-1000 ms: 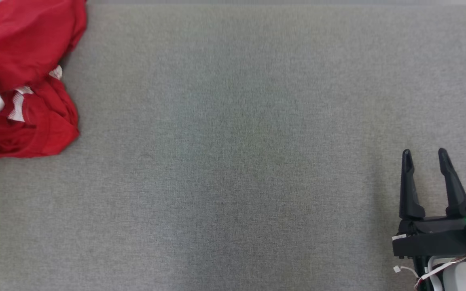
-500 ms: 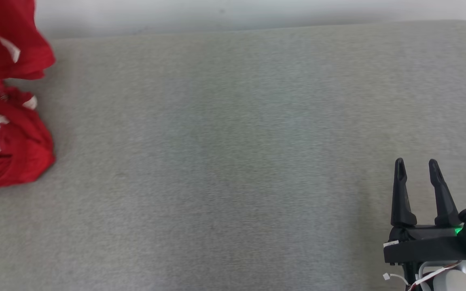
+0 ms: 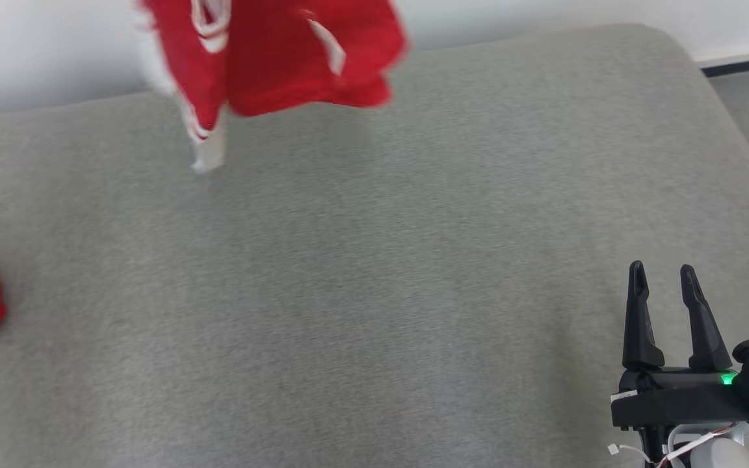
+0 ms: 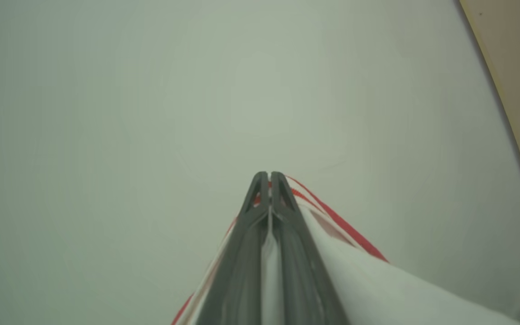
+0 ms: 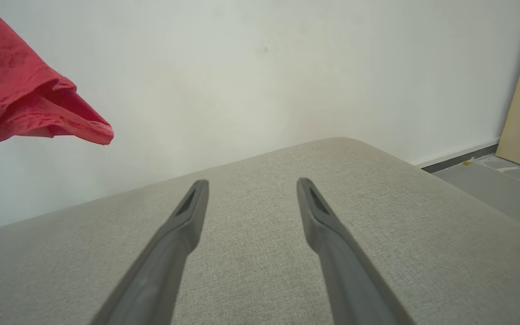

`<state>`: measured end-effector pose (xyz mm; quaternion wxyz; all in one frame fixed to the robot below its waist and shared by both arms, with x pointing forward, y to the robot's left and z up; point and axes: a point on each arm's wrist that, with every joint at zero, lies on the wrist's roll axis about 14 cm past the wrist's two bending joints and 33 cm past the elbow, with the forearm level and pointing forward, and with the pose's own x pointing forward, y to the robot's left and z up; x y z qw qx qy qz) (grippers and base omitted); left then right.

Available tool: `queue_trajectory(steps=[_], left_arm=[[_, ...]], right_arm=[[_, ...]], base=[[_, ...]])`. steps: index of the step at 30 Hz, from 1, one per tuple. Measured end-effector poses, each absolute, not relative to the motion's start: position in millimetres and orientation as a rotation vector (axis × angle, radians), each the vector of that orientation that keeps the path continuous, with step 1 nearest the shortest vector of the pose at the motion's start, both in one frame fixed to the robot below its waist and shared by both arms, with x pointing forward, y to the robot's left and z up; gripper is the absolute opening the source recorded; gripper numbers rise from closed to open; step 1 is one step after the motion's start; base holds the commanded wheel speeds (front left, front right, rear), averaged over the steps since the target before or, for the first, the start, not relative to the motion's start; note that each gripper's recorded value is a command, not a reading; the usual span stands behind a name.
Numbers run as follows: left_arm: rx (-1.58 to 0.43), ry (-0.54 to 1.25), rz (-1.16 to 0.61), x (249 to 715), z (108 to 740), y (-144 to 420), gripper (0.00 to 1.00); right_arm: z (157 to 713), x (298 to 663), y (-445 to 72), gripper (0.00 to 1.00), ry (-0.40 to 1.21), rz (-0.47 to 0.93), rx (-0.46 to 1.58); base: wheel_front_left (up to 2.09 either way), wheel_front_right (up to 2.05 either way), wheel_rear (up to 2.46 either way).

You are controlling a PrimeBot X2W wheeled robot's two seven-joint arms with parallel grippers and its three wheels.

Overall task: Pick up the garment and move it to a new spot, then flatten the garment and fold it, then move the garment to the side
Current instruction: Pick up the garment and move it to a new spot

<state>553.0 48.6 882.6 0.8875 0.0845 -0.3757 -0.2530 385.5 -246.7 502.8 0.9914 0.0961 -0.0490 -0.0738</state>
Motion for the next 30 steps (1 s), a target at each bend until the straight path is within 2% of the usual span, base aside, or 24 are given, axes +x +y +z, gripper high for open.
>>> queue_trajectory(steps=[6, 12, 18, 19, 26, 30], left_arm=[[0.071, -0.707, -0.663, 551, 833, -8, 0.0], [-0.028, -0.505, -0.717, 554, 734, -36, 0.0], [-0.079, -0.234, -0.706, 537, 608, -38, 0.0], [-0.079, -0.234, -0.706, 537, 608, -38, 0.0], [-0.129, 0.045, -0.668, 494, 493, -25, 0.0], [-0.146, 0.106, -0.657, 476, 470, -24, 0.0]], right_arm=[[506, 370, -265, 1.0, -0.106, -0.205, 0.189], [506, 360, -274, 1.0, -0.103, -0.238, 0.181], [500, 363, -270, 1.0, -0.084, -0.225, 0.183], [500, 363, -270, 1.0, -0.084, -0.225, 0.183], [496, 371, -257, 1.0, -0.073, -0.185, 0.191], [496, 376, -248, 1.0, -0.07, -0.157, 0.194]], base=[[0.0, 0.0, 0.0], [0.0, 0.0, 0.0], [0.0, 0.0, 0.0], [0.0, 0.0, 0.0], [0.0, 0.0, 0.0], [0.0, 0.0, 0.0]])
